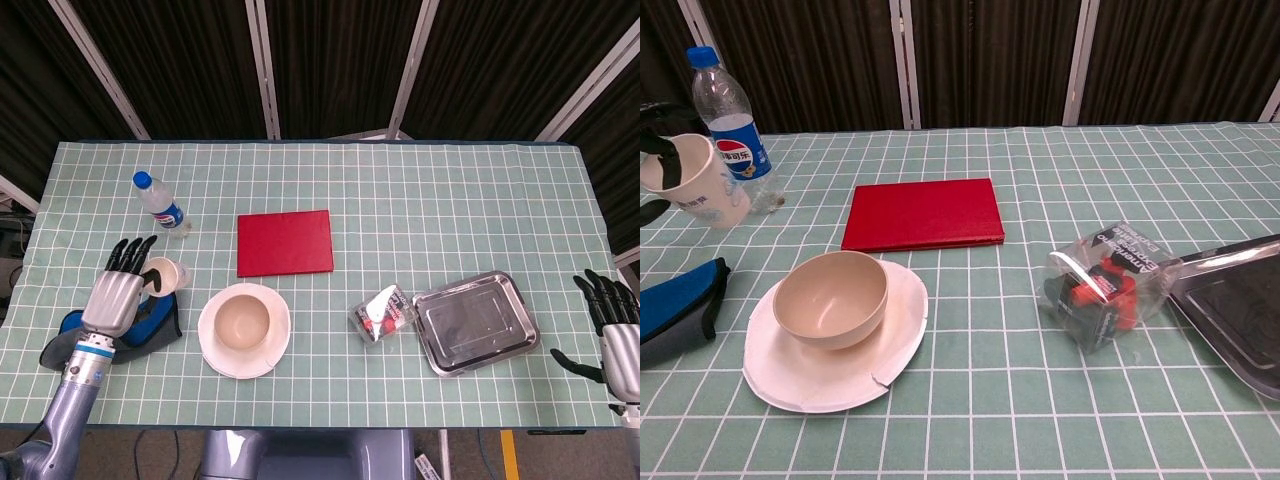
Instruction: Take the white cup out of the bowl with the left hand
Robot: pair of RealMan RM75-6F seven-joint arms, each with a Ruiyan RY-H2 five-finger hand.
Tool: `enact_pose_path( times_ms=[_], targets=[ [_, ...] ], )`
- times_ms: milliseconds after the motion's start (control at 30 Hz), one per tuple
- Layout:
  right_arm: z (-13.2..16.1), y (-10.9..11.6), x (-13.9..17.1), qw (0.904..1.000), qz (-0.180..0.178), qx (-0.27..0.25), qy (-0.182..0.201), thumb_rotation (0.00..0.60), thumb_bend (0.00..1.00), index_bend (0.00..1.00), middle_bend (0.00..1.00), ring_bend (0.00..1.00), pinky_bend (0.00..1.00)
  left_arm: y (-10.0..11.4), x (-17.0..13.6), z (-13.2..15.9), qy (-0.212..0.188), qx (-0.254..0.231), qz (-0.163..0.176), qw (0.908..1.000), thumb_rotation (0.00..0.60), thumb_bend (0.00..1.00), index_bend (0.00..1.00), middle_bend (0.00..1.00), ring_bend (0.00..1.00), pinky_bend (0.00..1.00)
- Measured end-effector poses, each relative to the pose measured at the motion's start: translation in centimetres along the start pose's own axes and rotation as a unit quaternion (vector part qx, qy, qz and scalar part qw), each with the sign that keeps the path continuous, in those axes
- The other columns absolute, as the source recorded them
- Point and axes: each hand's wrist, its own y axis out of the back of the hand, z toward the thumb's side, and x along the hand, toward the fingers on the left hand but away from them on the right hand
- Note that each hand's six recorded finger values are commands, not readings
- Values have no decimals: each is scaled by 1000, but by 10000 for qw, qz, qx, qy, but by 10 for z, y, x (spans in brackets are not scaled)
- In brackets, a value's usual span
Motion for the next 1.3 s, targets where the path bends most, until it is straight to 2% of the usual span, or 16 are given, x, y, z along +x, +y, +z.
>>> enact_pose_path(
  times_ms=[200,467,767,933,1100,1300],
  targets=[
    [0,-3,-1,10000,28,33,-17,600,37,30,0,0,0,-15,22,-19,171,113,-95,9997,600,592,595,0,0,0],
    [-3,0,-1,10000,10,-20,-48,600,37,30,0,0,0,-36,53,0,104,60,-343,9993,600,592,593,0,0,0],
    [-2,0,-1,10000,14,-17,-33,600,37,30,0,0,0,-48,58,11,106,82,-580,9982,600,585,567,0,0,0],
    [-2,-1,-1,10000,20,-3,-28,600,36,30,0,0,0,-53,55,9,150,79,-695,9974,600,430,481,0,0,0],
    [-1,-2,-1,10000,24,8,-29,600,37,30,0,0,0,-57,52,6,195,131,-822,9963,600,257,338,0,0,0],
    [-1,-1,-1,10000,15,10,-31,600,37,30,0,0,0,-53,47,5,193,54,-787,9967,600,232,236,0,0,0]
  ],
)
